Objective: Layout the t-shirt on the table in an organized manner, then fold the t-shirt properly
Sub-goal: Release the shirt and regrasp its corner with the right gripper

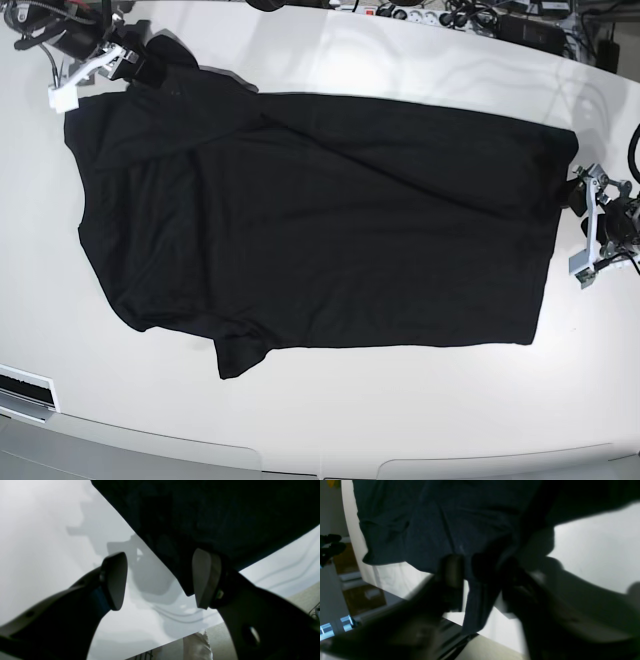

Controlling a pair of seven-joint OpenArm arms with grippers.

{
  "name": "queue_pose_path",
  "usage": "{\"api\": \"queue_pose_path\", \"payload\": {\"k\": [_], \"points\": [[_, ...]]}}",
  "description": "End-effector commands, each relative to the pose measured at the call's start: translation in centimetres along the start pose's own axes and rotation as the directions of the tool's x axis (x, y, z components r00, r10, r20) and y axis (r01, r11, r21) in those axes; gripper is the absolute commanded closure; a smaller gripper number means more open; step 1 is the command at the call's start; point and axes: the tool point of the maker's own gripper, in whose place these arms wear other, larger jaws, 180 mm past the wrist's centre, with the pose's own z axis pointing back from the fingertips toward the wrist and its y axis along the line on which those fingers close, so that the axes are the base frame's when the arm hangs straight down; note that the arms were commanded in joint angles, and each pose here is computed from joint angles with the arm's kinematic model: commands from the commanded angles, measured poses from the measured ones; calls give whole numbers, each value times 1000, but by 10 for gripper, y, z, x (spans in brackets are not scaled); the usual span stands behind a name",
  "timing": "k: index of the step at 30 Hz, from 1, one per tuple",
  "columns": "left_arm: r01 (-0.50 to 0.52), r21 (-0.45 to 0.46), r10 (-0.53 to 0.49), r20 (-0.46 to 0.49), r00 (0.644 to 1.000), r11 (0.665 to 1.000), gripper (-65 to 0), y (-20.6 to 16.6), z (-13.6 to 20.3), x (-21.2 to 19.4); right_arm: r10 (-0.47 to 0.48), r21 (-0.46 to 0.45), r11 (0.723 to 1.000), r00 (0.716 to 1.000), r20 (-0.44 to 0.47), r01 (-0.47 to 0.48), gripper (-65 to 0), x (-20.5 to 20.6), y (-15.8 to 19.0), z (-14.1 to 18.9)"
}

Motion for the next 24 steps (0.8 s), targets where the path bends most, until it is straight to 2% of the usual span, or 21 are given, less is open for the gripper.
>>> {"api": "queue_pose_path", "payload": {"k": [1, 5, 9, 15, 19, 21, 24], "points": [[-3, 37, 3, 21, 1000, 999, -412, 15, 13, 4, 20, 18, 1000, 999, 25, -21, -15, 9, 4, 3], [-3, 37, 3, 15, 1000, 999, -412, 15, 13, 3, 15, 161, 987, 998, 57, -24, 0, 23, 35, 7], [-3, 37, 3, 4, 1000, 999, -412, 15, 13, 1, 98, 255, 960, 992, 74, -114, 0, 34, 69, 19], [-3, 37, 3, 1, 1000, 999, -412, 15, 13, 1, 238, 228, 936, 959, 156, -269, 0, 64, 95, 28], [-4, 36, 3, 2, 1000, 999, -412, 15, 13, 1, 298, 99, 943, 938, 176, -318, 0, 87, 80, 16], [-8, 30, 8, 7, 1000, 1000, -412, 14, 13, 2, 334, 33, 937, 921, 198, -347, 0, 99, 75, 10], [-17, 15, 17, 17, 1000, 1000, -412, 11, 13, 4, 388, -9, 919, 898, 207, -395, 0, 110, 77, -2]]}}
